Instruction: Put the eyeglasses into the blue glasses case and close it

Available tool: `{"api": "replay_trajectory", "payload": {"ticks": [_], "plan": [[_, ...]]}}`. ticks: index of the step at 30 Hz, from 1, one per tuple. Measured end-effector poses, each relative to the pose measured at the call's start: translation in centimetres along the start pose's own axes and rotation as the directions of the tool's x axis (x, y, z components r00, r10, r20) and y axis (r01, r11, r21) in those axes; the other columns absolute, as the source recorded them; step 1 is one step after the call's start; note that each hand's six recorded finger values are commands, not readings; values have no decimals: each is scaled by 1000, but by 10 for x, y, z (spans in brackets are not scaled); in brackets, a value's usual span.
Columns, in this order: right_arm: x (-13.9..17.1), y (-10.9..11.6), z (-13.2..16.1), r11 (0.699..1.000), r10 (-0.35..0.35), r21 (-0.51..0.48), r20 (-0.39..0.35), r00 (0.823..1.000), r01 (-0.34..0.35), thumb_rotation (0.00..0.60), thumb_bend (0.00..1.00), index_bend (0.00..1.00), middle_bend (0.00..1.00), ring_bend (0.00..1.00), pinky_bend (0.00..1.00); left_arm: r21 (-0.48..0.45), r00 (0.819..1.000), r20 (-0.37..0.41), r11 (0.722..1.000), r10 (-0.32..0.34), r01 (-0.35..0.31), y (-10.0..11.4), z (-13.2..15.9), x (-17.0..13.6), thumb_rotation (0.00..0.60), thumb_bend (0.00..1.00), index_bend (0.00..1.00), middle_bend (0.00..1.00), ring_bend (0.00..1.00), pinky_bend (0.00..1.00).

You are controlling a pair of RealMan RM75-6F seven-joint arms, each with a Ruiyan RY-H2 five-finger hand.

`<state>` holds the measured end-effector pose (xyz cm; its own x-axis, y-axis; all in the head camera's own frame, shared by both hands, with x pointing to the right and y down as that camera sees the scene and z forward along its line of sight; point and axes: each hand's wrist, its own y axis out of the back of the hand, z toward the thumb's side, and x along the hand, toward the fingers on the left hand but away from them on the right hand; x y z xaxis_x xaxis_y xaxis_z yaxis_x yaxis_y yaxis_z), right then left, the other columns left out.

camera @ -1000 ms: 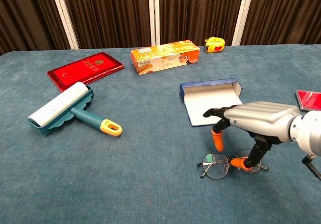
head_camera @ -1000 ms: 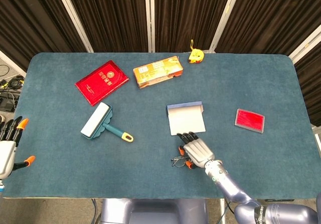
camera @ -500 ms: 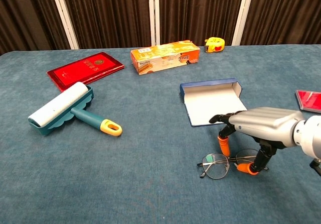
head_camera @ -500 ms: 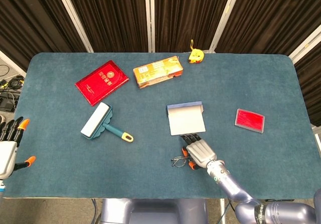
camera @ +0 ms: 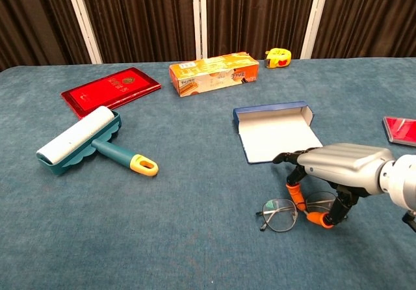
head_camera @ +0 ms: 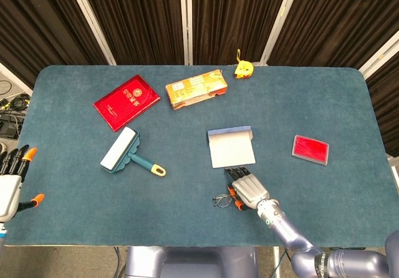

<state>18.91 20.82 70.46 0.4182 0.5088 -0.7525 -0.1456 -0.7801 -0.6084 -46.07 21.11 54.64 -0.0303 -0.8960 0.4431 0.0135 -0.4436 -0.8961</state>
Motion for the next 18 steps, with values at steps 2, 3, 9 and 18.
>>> {"api": "replay_trajectory", "payload": {"ticks": [2,3,9,18], "plan": [[0,0,0,1000,0,-1,0,1000,0,600,366,585,0,0,0,1,1000,0,1000,-1,1,0,0,0,600,0,0,0,0,0],[0,0,-1,1000,1,-1,0,1000,-1,600,370,589,0,0,0,2,1000,0,1000,-1,1,-1,0,0,600,0,0,0,0,0],[1,0,-1,1000,-2,-4,-4,1000,2,600,382,619,0,0,0,2,1000,0,1000,-2,2,-1,1,0,600,0,0,0,0,0],[0,19,0,997,-52,-50,-11,999,52,600,406,623,0,0,0,2,1000,1,1000,-5,5,-2,1,1,600,0,0,0,0,0]]}}
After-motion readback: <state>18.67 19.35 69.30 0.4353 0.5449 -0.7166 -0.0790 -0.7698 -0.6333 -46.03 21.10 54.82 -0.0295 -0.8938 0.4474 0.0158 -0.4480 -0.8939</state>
